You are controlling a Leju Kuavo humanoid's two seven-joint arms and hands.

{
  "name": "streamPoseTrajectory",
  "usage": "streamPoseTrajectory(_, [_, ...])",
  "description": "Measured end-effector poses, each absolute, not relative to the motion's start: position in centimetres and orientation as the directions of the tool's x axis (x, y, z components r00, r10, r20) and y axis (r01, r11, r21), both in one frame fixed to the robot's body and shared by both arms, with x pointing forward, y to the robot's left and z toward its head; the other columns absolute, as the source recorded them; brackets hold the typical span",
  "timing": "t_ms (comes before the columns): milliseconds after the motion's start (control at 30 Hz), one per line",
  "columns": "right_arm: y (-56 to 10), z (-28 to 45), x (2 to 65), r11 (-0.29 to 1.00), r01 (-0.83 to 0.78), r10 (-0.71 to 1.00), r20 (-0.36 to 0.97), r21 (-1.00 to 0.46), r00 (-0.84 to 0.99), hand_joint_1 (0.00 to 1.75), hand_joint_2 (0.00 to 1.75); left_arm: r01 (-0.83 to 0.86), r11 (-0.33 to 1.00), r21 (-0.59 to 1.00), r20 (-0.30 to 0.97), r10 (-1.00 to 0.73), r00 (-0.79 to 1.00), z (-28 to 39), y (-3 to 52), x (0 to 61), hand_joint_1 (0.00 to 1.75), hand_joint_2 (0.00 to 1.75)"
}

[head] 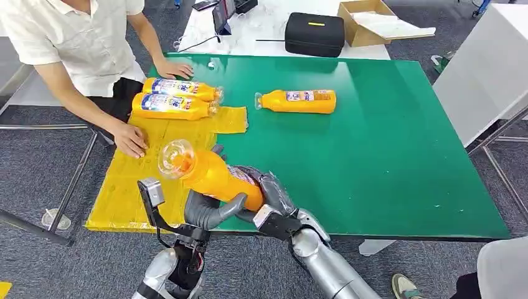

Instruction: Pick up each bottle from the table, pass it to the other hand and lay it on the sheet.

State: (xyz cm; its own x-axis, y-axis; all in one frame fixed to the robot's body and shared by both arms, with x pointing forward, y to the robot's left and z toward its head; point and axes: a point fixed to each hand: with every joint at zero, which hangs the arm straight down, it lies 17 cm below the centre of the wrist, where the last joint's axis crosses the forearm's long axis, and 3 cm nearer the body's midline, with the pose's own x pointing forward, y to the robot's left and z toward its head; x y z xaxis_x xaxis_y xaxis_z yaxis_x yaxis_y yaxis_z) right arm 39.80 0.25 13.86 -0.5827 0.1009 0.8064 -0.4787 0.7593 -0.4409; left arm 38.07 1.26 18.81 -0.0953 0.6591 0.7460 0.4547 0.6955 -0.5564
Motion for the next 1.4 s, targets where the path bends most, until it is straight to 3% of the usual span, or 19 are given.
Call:
streamPoseTrajectory(33, [0.3,13.8,39.8,0.759,-0.479,0.101,0.807,-0.441,-0.582,1.75,1.75,0.455,0.696,-0.556,0.746,0.659,-0.095,18.8,1.3,38.1,1.75,1.75])
streamPoseTrajectory(300, [0.4,13.5,39.6,0.764,-0.492,0.086,0.821,-0.417,-0.564,1.69,1.75,0.428,0.7,-0.571,0.735,0.669,-0.112,18.9,1.9,38.2,1.75,1.75])
streamPoseTrajectory(367, [0.4,13.4,39.4,0.769,-0.495,0.077,0.827,-0.404,-0.556,1.59,1.75,0.416,0.709,-0.57,0.735,0.666,-0.126,19.0,2.1,38.2,1.75,1.75])
streamPoseTrajectory(400, [0.4,13.3,39.3,0.772,-0.498,0.07,0.832,-0.395,-0.551,1.45,1.75,0.408,0.718,-0.564,0.739,0.66,-0.139,19.0,2.3,38.1,1.75,1.75])
streamPoseTrajectory(600, [1.0,12.6,38.2,0.788,-0.536,0.005,0.873,-0.303,-0.487,1.43,1.75,0.347,0.76,-0.55,0.754,0.63,-0.184,18.9,3.5,37.5,1.75,1.75])
streamPoseTrajectory(633, [1.1,12.5,38.0,0.79,-0.54,-0.004,0.878,-0.291,-0.479,1.15,1.75,0.34,0.765,-0.547,0.759,0.625,-0.186,18.8,3.7,37.5,1.75,1.75])
streamPoseTrajectory(700, [1.4,12.4,37.6,0.791,-0.544,-0.012,0.882,-0.279,-0.471,1.15,1.75,0.335,0.779,-0.531,0.769,0.608,-0.195,18.7,3.8,37.4,1.75,1.75])
streamPoseTrajectory(733, [1.5,12.4,37.5,0.792,-0.545,-0.015,0.884,-0.275,-0.468,0.31,1.75,0.334,0.781,-0.528,0.771,0.606,-0.196,18.6,3.8,37.3,1.75,1.75])
streamPoseTrajectory(767, [1.7,12.4,37.5,0.793,-0.546,-0.019,0.884,-0.271,-0.467,0.0,1.75,0.333,0.782,-0.527,0.772,0.604,-0.197,18.6,3.9,37.4,1.75,1.75])
streamPoseTrajectory(933, [1.9,11.6,36.7,0.795,-0.556,-0.031,0.899,-0.243,-0.437,0.0,1.75,0.277,0.829,-0.485,0.797,0.55,-0.25,19.0,5.2,38.2,1.75,1.75])
streamPoseTrajectory(967, [1.9,11.3,36.6,0.798,-0.549,-0.023,0.899,-0.247,-0.437,0.0,0.0,0.241,0.858,-0.453,0.818,0.508,-0.271,18.8,5.8,38.7,1.75,1.75])
streamPoseTrajectory(1233, [0.2,10.9,36.4,0.857,-0.38,0.119,0.85,-0.349,-0.512,0.0,0.0,0.058,0.971,-0.232,0.899,0.237,-0.367,18.8,9.2,41.2,1.75,1.75])
streamPoseTrajectory(1400, [-4.0,14.3,37.2,0.9,-0.042,0.317,0.718,-0.433,-0.619,0.0,0.0,-0.06,0.998,0.037,0.909,-0.058,-0.412,18.5,10.9,42.7,1.75,1.75])
